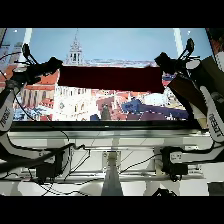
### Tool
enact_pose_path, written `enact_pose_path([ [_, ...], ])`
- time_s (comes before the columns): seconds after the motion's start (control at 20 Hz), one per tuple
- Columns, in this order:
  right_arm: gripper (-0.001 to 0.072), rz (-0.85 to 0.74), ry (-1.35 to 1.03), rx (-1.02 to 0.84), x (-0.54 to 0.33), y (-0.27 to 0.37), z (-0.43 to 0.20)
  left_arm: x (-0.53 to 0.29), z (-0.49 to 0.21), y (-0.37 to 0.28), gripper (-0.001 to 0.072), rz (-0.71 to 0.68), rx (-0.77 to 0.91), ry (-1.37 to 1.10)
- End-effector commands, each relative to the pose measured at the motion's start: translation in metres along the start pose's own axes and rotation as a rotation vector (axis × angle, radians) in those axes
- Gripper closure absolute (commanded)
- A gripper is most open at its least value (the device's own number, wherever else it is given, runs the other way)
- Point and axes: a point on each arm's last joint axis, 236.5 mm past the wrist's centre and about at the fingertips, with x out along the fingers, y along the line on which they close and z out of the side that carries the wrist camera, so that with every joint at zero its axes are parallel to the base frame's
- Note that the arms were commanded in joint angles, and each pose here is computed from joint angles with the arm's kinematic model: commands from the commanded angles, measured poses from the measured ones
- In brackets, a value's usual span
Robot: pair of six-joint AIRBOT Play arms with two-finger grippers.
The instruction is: Fold the clothes and pants, and hang the long-sleeved shirts on hangers.
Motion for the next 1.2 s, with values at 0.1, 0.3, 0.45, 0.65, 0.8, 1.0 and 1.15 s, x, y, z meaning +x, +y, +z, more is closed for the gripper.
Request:
enact_pose_path([
  [0.1, 0.0012, -0.054, 0.054, -0.065, 0.017, -0.018, -0.007, -0.004, -0.004, 0.024, -0.0013, 0.049, 0.069, 0.039],
  [0.3, 0.0015, -0.076, 0.1, -0.108, 0.015, -0.023, -0.017, -0.033, -0.027, 0.085, 0.0001, 0.191, 0.004, 0.183],
  [0.45, 0.002, -0.073, 0.115, -0.104, 0.015, -0.022, -0.021, -0.039, -0.062, 0.092, 0.0009, 0.184, -0.005, 0.333],
  [0.65, 0.0022, -0.053, 0.172, -0.087, 0.013, -0.017, -0.035, -0.014, -0.102, 0.069, 0.0177, 0.133, 0.017, 0.437],
  [0.8, 0.0023, -0.02, 0.198, -0.186, 0.017, -0.001, -0.048, 0.005, -0.106, 0.042, 0.0449, 0.103, 0.147, 0.433],
  [1.0, 0.0186, 0.053, 0.225, -0.336, 0.026, 0.052, -0.077, 0.008, -0.091, -0.005, 0.0691, 0.009, 0.253, 0.454],
  [1.15, 0.0694, 0.112, 0.204, -0.423, 0.034, 0.099, -0.1, -0.026, -0.078, -0.047, 0.0693, -0.11, 0.3, 0.548],
])
